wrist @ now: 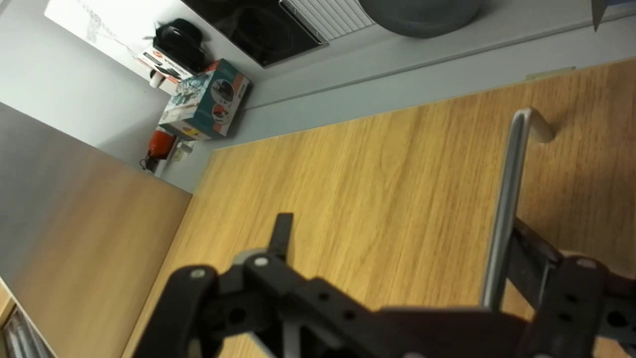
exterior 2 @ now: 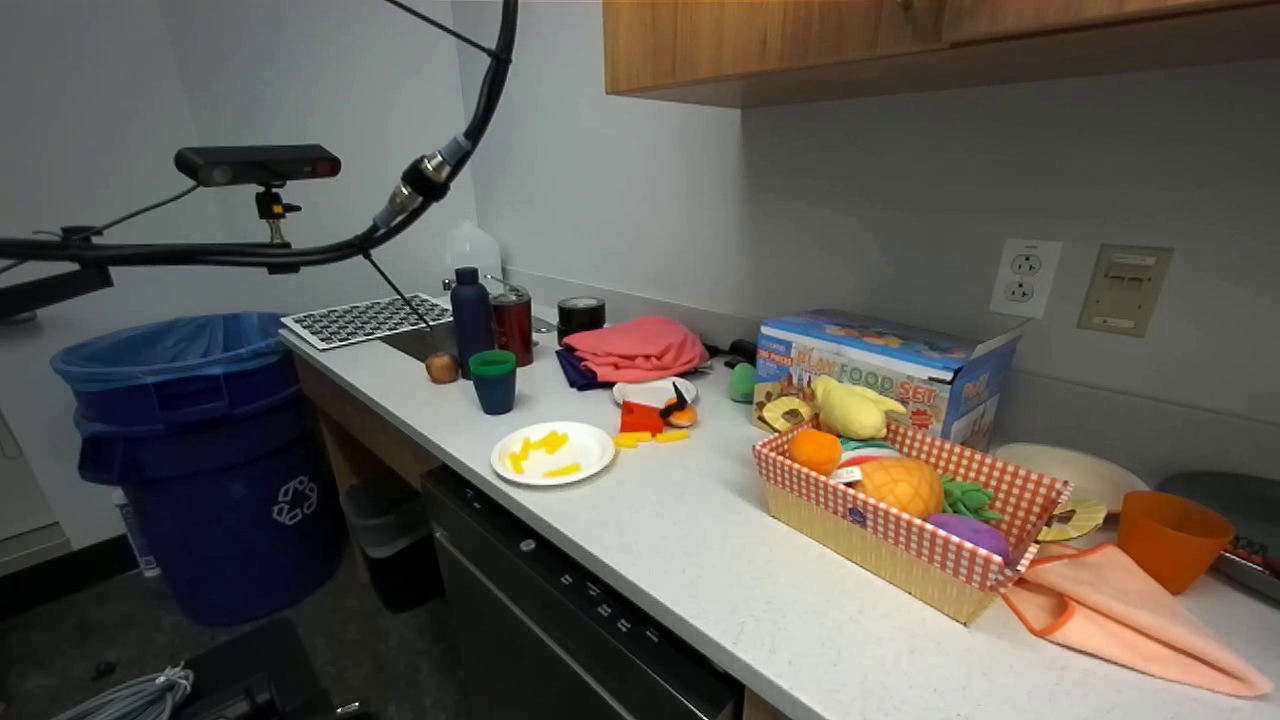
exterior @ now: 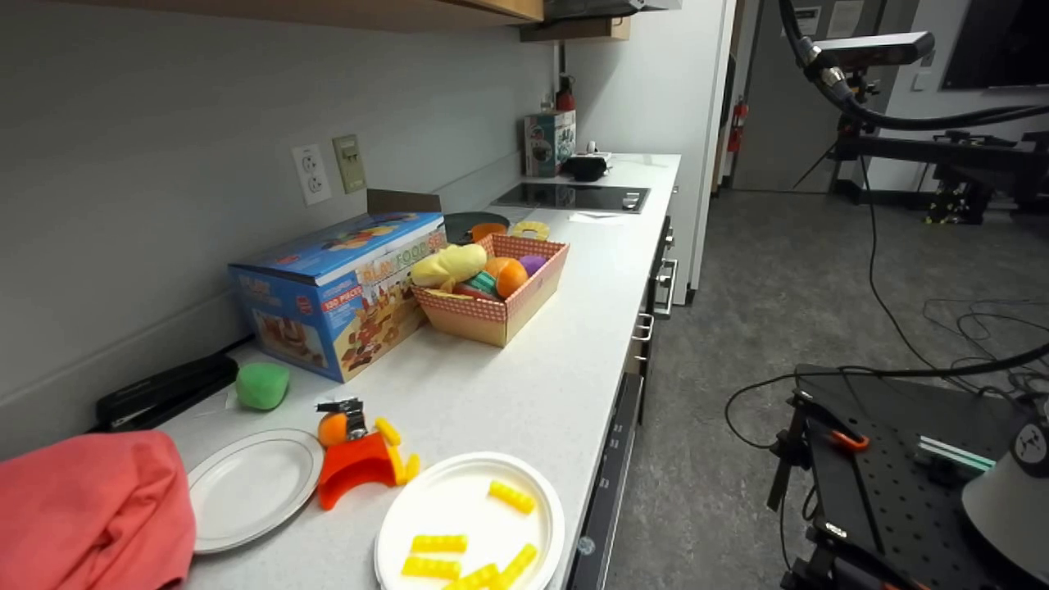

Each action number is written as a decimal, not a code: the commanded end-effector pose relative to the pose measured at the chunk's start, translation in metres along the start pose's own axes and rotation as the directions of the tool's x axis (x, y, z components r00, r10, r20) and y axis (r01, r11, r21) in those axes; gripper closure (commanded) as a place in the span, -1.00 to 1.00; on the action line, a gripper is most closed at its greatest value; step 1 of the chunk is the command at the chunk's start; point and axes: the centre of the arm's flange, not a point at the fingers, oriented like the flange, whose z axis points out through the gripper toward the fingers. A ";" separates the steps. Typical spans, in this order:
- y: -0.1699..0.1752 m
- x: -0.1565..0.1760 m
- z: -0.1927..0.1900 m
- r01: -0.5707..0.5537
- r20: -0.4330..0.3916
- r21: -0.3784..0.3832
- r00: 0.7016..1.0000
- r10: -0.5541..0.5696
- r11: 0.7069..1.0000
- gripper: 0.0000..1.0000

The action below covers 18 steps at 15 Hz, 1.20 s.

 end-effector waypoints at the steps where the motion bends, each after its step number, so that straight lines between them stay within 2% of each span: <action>1: 0.028 0.005 -0.020 -0.010 0.078 -0.071 0.997 0.015 0.997 -1.00; 2: 0.066 -0.022 -0.005 -0.026 0.088 -0.065 0.996 0.031 0.998 -1.00; 6: 0.100 -0.033 -0.013 -0.101 0.057 0.025 0.993 0.099 0.995 -1.00; 8: 0.117 -0.039 -0.016 -0.129 0.054 0.042 0.990 0.127 0.991 -1.00; 18: 0.184 -0.068 -0.026 -0.183 -0.039 0.037 0.982 0.185 0.982 -1.00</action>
